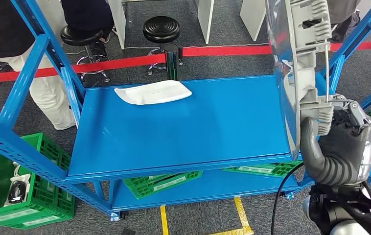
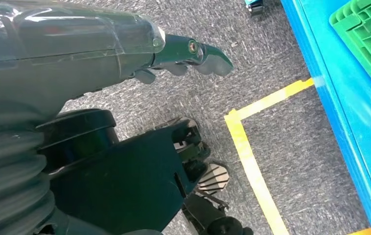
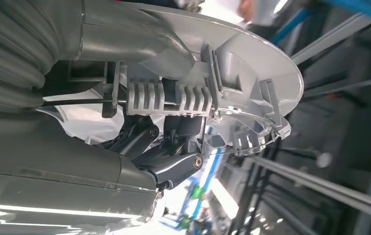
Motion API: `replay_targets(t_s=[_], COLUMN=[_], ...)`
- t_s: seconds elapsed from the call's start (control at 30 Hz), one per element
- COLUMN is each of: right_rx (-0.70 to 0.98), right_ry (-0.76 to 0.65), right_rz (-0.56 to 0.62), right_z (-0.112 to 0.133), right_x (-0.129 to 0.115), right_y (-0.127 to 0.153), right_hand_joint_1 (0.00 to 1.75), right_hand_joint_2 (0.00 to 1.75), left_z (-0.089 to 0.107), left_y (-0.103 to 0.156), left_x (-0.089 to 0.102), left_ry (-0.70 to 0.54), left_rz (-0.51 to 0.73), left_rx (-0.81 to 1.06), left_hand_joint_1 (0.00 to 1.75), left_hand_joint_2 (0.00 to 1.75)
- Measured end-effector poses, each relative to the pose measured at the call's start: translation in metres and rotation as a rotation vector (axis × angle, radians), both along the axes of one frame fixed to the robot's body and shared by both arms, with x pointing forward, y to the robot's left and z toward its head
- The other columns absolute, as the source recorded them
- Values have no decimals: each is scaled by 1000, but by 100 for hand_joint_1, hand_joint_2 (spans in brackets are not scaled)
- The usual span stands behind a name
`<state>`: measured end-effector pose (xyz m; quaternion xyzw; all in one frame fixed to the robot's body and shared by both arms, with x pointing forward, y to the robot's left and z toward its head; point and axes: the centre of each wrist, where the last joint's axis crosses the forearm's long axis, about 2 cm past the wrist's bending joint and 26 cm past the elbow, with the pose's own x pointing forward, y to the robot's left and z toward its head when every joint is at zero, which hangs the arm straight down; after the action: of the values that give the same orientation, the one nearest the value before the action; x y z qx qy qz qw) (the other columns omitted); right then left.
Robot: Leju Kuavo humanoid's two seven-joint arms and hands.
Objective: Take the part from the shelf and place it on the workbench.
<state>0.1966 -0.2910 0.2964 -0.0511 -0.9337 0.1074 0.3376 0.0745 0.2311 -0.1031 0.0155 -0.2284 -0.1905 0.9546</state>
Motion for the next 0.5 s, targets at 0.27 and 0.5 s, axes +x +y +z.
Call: replay_targets(t_s=[0.27, 0.5], right_rx=[10, 27], right_ry=[-47, -78], right_rz=[138, 212], right_z=[1, -6], right_x=[-10, -16], right_y=[22, 44], right_hand_joint_1=[175, 175], right_hand_joint_2=[175, 175], left_z=[-2, -3], left_y=[21, 40], left_x=[0, 1], left_ry=[-32, -65], left_rz=[21, 89], left_rx=[15, 55], left_hand_joint_1=[0, 0], left_hand_joint_2=[175, 175])
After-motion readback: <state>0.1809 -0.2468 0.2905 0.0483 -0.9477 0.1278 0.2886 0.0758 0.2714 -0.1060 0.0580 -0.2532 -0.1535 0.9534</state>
